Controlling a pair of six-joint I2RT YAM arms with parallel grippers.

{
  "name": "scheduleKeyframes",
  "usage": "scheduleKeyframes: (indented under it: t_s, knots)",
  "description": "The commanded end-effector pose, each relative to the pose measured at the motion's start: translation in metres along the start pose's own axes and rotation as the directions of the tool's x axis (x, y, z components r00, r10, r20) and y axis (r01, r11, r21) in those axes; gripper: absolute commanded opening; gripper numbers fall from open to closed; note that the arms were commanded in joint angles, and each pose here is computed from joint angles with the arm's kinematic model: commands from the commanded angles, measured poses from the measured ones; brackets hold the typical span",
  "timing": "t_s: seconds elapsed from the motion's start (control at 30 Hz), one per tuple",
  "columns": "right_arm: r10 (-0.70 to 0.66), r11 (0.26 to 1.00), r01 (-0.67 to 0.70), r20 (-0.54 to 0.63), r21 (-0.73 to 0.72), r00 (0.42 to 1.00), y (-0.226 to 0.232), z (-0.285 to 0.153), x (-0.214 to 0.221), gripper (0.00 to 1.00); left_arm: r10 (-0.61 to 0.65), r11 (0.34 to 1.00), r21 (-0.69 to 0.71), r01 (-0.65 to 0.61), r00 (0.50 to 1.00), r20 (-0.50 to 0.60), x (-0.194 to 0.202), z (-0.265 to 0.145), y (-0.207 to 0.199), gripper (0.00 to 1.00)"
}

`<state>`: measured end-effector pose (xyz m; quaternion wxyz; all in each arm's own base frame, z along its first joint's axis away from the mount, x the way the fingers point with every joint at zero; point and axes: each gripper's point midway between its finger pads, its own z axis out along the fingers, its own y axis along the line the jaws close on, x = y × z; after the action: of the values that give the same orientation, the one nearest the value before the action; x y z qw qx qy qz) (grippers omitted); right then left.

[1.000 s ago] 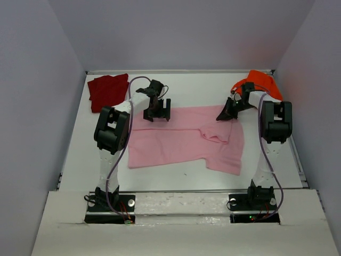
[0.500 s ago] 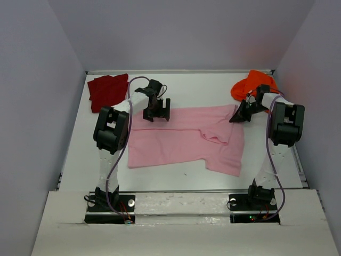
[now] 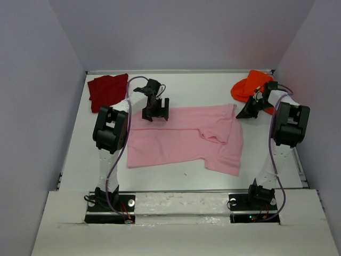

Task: Fold and stack the t-shirts
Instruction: Fold the flattened tshirt in 1/3 of the way

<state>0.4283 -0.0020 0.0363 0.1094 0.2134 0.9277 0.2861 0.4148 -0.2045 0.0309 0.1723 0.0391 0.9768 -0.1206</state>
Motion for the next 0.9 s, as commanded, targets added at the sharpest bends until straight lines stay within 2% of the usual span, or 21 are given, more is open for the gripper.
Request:
scheduleKeyframes:
  t_s: [0.0,0.3,0.47,0.67,0.87]
  knots:
    - [-0.038,0.997,0.043,0.083,-0.060,0.996,0.032,-0.026,-0.029,0.00,0.000,1.000,-0.030,-0.002,0.999,-0.050,0.011,-0.004,0.012,0.99]
    - [-0.079,0.987,0.092,0.097,-0.134,0.992,0.077,-0.034,-0.040,0.00,-0.004,1.000,-0.031,0.003,0.999,-0.049,0.012,-0.005,0.012,0.99]
    - [-0.092,0.981,0.101,0.057,-0.167,0.994,0.090,-0.018,-0.033,0.00,-0.011,1.000,-0.027,0.010,0.999,-0.044,0.010,-0.006,0.011,0.99]
    - [-0.088,0.984,0.093,0.038,-0.153,0.995,0.087,0.003,-0.035,0.00,-0.012,0.999,-0.034,0.010,0.999,-0.047,0.010,-0.008,0.012,0.99]
    - [-0.101,0.994,0.103,0.049,-0.041,0.994,0.057,0.023,-0.043,0.00,-0.006,0.999,-0.039,0.004,0.999,-0.048,0.011,-0.009,0.013,0.99]
